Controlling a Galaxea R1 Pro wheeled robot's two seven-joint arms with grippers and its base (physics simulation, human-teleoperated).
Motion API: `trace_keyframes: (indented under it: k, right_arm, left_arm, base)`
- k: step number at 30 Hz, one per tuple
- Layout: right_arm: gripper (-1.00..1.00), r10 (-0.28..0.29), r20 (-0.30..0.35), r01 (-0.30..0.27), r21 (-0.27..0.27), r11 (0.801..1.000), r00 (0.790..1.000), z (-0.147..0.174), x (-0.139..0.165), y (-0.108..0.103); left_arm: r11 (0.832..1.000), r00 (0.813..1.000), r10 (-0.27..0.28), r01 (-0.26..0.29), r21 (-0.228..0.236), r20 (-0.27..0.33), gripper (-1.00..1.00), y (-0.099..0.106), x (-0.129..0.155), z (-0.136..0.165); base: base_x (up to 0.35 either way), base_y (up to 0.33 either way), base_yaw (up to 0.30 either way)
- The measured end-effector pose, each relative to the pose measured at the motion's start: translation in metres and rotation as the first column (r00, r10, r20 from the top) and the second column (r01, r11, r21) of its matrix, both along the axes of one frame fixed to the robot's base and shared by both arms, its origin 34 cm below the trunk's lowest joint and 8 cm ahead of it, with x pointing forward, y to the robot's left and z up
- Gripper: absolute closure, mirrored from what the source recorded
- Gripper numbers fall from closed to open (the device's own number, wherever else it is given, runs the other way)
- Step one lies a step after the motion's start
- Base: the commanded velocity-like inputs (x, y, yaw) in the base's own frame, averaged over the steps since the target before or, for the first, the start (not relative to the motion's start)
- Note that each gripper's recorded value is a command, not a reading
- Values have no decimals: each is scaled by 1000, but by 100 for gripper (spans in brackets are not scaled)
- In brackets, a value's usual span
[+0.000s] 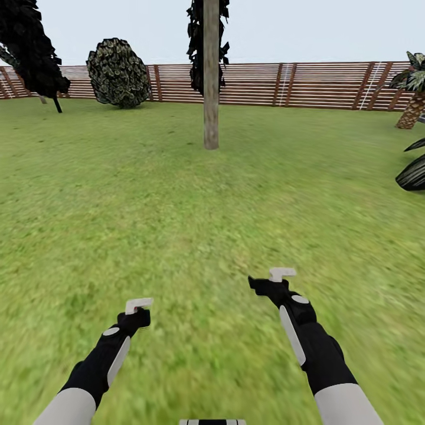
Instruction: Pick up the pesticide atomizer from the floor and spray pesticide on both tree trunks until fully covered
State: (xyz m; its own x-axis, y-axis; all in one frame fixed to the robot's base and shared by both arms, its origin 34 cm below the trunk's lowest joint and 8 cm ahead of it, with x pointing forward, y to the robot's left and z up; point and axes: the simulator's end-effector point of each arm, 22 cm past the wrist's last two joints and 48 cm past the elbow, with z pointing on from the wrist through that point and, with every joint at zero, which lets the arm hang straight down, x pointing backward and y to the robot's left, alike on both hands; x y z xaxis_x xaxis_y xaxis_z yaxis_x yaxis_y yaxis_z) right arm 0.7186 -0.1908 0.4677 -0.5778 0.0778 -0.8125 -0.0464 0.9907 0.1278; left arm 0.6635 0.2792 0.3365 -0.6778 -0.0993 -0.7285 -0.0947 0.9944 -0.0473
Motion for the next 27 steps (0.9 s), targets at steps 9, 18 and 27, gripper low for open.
trace_keyframes:
  k: [9,18,27]
  right_arm:
    - [-100,0,0,0,0,1000,1000,0,0,0]
    - [-100,0,0,0,0,1000,1000,0,0,0]
    - [-100,0,0,0,0,1000,1000,0,0,0]
  left_arm:
    - [1000,1000,0,0,-1,-1,100,-1,0,0]
    - [1000,1000,0,0,-1,-1,100,0,0,0]
    - [1000,1000,0,0,-1,-1,100,-1,0,0]
  base:
    - [338,0,0]
    - [338,0,0]
    - [338,0,0]
